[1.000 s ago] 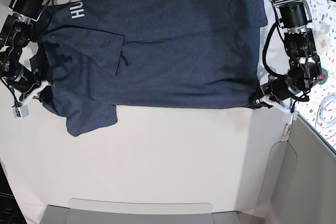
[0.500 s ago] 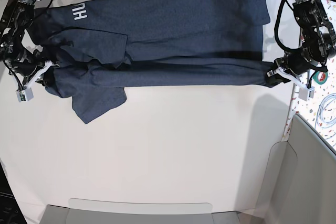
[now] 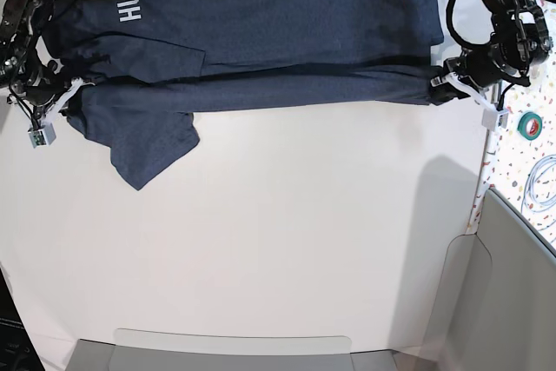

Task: Layout the t-shirt on the table in an organized manner, then fold the t-shirt properly
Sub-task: 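Fold the hem half with both grippers toward the shoulders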

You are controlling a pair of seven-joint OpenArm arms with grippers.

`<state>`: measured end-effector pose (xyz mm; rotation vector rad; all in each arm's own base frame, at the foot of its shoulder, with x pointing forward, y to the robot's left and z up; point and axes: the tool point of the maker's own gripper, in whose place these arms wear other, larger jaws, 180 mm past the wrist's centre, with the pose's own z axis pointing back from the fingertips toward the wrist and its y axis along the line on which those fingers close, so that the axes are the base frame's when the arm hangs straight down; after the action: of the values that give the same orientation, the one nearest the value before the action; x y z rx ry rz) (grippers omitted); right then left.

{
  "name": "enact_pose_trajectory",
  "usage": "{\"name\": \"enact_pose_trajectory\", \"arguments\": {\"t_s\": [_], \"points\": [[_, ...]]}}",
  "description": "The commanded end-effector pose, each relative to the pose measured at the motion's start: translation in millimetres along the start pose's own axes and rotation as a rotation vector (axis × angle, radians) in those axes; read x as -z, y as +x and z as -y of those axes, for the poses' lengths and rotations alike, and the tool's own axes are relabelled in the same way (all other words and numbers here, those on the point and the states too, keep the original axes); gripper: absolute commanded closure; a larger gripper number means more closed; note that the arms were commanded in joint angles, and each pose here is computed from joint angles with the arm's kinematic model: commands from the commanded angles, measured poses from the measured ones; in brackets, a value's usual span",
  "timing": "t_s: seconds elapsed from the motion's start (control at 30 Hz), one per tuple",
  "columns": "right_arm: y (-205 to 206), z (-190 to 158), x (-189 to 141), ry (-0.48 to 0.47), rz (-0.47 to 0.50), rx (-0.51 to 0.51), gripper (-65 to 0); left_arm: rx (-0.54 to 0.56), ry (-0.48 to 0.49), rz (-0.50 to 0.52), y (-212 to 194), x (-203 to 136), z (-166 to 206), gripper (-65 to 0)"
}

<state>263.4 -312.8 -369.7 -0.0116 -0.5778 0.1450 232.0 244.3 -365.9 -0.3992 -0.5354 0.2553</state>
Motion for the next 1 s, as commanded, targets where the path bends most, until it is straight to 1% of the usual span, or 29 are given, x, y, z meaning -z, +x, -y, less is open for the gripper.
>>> {"name": "enact_pose_trajectory", "arguments": {"t_s": [0.0, 0.07, 0.13, 0.17, 0.23, 0.33, 0.4, 0.43, 0.47, 0.5, 0.6, 0.67, 0.73, 0.77, 0.87, 0.97], "points": [[9.6, 13.1, -7.0, -0.050, 0.014, -0.037, 0.0, 0.029, 0.017, 0.029, 10.3, -6.2, -2.7, 0.0], [7.1, 10.0, -3.8, -0.053, -0.007, -0.061, 0.0, 0.028, 0.017, 0.018, 8.1, -5.7, -2.7, -1.0], [6.0, 6.1, -0.9, -0.051, -0.026, -0.095, 0.0, 0.027, 0.017, 0.016, 7.9, -5.7, -2.8, -4.5], [5.6, 2.6, 0.9, -0.045, -0.034, -0.109, -2.5, 0.026, 0.018, 0.015, 7.2, -5.7, -3.0, -6.7], [4.9, -0.2, 2.8, -0.046, -0.051, -0.142, -9.4, 0.022, 0.022, 0.005, 2.9, -5.9, -4.7, -11.5], [5.6, -2.1, 3.8, -0.042, -0.070, -0.193, -22.2, 0.022, 0.024, 0.003, 2.3, -5.9, -5.2, -17.5], [7.1, 4.3, 0.9, -0.056, -0.077, -0.213, -30.2, 0.020, 0.024, 0.003, 2.3, -5.9, -5.3, -19.8], [7.7, 7.0, -0.4, -0.062, -0.080, -0.219, -33.6, 0.018, 0.027, -0.004, -0.8, -6.0, -6.4, -19.9], [8.7, 11.6, -2.6, -0.072, -0.081, -0.224, -35.7, 0.015, 0.030, -0.013, -5.2, -6.2, -8.0, -19.9], [10.3, 16.0, -4.8, -0.083, -0.080, -0.226, -36.8, 0.014, 0.031, -0.016, -6.4, -6.3, -8.4, -19.9], [17.8, 25.2, -10.2, -0.105, -0.069, -0.240, -37.1, 0.013, 0.033, -0.020, -8.3, -6.4, -9.1, -19.9], [29.3, 32.5, -19.5, -0.133, -0.031, -0.233, -37.1, 0.013, 0.033, -0.020, -8.3, -6.4, -9.1, -19.9], [41.1, 39.1, -35.0, -0.171, 0.028, -0.209, -37.1, 0.010, 0.031, -0.020, -8.8, -5.9, -8.5, -19.9], [40.2, 40.2, -41.4, -0.184, 0.045, -0.195, -37.1, 0.010, 0.031, -0.020, -8.8, -5.9, -8.5, -19.9], [44.3, 34.3, -61.5, -0.207, 0.114, -0.175, -37.0, 0.009, 0.030, -0.020, -9.1, -5.7, -8.2, -19.9], [39.6, 22.7, -76.3, -0.195, 0.123, -0.168, -36.6, 0.009, 0.030, -0.020, -9.1, -5.7, -8.2, -19.9]]}}
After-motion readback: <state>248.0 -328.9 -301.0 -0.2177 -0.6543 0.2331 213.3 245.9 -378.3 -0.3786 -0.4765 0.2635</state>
